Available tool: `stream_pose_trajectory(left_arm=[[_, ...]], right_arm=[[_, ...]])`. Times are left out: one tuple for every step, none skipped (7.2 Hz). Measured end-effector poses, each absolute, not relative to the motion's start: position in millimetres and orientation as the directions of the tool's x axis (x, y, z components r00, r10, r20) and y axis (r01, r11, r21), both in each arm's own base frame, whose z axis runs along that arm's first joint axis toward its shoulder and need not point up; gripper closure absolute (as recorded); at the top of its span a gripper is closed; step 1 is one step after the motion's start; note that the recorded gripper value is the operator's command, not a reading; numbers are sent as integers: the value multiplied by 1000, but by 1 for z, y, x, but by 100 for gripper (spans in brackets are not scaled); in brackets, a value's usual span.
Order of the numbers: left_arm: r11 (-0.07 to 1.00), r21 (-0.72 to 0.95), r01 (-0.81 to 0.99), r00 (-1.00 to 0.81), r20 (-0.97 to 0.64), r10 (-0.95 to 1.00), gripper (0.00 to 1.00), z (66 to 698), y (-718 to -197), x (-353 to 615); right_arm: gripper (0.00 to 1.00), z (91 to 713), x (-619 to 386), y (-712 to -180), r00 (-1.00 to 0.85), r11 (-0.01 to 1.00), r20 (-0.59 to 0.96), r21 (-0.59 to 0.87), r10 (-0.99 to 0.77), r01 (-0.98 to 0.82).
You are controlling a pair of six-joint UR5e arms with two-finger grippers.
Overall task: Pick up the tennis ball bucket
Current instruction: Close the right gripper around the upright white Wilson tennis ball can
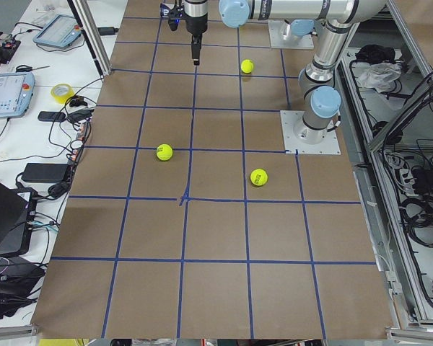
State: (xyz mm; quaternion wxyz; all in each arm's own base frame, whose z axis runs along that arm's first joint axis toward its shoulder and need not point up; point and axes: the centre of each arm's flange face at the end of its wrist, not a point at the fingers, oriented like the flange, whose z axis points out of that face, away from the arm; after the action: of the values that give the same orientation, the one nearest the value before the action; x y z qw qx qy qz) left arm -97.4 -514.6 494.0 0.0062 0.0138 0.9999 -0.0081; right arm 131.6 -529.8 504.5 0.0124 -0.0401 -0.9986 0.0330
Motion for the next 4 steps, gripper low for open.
stream_pose_trajectory(left_arm=[[999,-16,27,-1000,-13,27,0,494,-515,-97],[999,-16,28,-1000,-13,27,0,494,-515,-97],[999,-16,27,-1000,-13,27,0,494,-515,-97],[999,-16,27,-1000,-13,27,0,494,-515,-97]], right_arm=[[0,500,129,-531,-996,995,23,-59,82,81],[0,500,124,-534,-996,995,31,-62,85,83],[0,501,115,-538,-994,994,47,-66,94,90],[0,497,94,-547,-992,993,57,-61,109,105]])
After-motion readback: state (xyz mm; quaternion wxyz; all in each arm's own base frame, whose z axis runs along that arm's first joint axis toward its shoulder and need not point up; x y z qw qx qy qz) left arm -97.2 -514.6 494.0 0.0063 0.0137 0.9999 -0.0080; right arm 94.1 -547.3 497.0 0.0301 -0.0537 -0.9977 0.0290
